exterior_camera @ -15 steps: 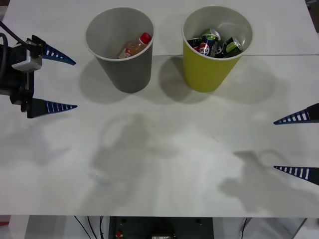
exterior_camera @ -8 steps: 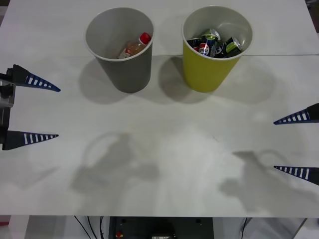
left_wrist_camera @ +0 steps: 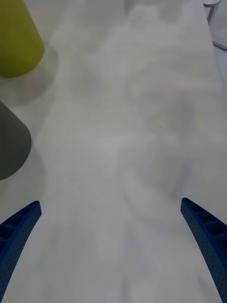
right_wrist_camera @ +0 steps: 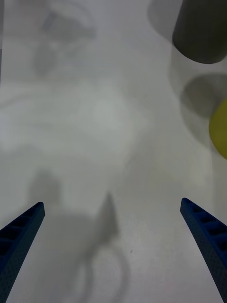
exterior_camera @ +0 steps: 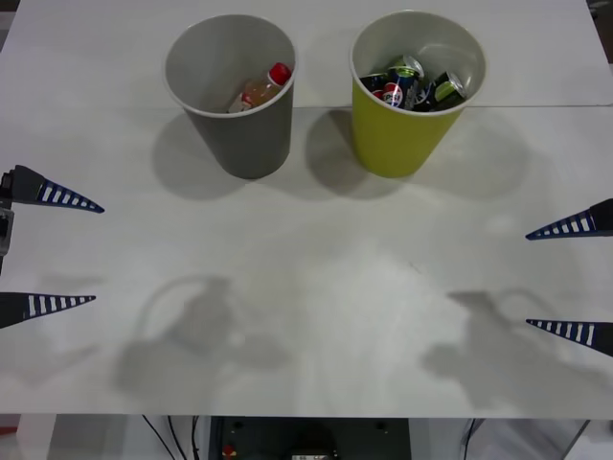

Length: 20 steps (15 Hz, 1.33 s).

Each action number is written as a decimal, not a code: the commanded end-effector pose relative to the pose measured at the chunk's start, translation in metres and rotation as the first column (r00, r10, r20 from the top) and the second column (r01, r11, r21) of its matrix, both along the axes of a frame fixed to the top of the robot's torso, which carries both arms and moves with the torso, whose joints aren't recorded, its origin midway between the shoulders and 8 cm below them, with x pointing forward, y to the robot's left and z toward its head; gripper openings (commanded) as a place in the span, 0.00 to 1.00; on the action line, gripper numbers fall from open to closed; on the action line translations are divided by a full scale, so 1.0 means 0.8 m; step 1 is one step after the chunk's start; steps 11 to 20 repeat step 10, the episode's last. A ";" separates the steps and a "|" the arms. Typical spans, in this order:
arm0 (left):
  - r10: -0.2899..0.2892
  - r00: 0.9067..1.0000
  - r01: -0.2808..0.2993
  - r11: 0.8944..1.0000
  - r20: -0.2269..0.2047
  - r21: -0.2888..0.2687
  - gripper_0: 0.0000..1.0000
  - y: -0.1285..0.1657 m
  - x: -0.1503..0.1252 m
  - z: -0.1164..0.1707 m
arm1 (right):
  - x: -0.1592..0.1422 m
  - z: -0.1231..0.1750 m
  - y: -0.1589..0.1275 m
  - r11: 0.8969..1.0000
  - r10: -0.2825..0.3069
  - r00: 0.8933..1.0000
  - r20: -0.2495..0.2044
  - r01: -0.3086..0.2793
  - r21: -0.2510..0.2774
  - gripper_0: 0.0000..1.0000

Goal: Put the can into the green bin and the plastic bottle into the gray bin

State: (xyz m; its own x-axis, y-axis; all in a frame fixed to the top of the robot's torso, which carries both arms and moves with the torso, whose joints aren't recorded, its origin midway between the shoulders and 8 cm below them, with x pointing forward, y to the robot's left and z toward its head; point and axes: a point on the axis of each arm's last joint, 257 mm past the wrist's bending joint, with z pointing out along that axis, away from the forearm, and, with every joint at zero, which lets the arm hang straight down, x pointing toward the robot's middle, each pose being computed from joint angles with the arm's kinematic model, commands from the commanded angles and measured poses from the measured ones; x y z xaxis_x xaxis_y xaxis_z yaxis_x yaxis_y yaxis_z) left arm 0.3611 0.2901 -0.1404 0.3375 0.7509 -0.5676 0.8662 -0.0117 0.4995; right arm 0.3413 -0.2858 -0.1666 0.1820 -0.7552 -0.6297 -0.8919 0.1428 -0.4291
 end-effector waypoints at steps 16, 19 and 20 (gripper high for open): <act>-0.002 1.000 0.002 1.000 -0.010 -0.014 1.00 0.002 -0.021 -0.023 | 0.000 0.000 0.000 1.000 0.000 1.000 0.000 0.000 0.000 1.00; -0.002 1.000 0.002 1.000 -0.010 -0.014 1.00 0.002 -0.021 -0.023 | 0.000 0.000 0.000 1.000 0.000 1.000 0.000 0.000 0.000 1.00; -0.002 1.000 0.002 1.000 -0.010 -0.014 1.00 0.002 -0.021 -0.023 | 0.000 0.000 0.000 1.000 0.000 1.000 0.000 0.000 0.000 1.00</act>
